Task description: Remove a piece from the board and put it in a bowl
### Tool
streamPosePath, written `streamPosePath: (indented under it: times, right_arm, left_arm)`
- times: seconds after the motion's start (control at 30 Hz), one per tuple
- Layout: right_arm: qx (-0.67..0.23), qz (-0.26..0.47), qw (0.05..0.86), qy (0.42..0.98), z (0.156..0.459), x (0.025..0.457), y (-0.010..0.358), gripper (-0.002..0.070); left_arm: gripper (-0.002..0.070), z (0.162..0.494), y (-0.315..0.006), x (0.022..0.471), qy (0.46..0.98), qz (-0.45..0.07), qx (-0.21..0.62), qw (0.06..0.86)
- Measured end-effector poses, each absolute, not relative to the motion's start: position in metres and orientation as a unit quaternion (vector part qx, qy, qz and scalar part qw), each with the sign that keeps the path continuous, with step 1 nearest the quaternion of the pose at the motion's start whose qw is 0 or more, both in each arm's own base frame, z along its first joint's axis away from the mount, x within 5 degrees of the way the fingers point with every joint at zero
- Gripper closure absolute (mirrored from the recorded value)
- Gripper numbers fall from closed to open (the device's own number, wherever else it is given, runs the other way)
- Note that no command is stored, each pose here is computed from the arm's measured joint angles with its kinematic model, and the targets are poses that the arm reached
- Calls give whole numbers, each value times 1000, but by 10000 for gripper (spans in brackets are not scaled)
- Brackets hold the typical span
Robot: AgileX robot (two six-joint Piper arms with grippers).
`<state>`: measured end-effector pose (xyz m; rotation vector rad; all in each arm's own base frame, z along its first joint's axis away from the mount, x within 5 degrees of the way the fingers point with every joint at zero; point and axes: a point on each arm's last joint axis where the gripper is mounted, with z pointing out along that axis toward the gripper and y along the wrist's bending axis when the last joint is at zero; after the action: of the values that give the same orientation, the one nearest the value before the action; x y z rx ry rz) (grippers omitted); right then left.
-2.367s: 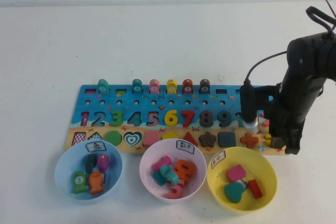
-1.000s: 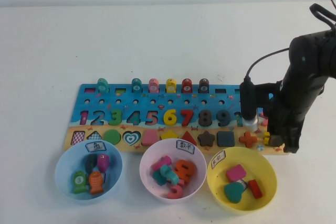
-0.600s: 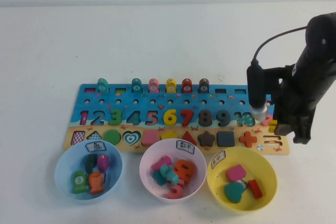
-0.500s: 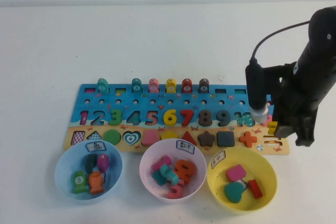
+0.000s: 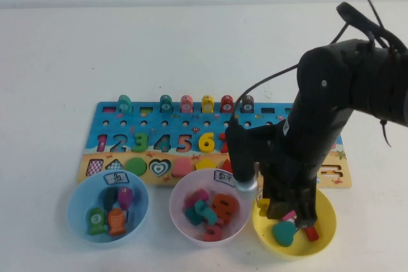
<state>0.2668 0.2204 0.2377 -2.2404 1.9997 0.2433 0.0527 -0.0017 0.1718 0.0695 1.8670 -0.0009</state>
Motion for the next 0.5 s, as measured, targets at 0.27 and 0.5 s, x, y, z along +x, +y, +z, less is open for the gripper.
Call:
streamPosePath:
  times: [0.27,0.5]
  right_arm:
    - [-692,68,46,717,216,276,225,176]
    - [-682,45,30,729,221,275,218,306]
  left_arm:
    - [673,172,-2,53,804,0,30,595]
    - [673,172,-2,53,804,0,30,595]
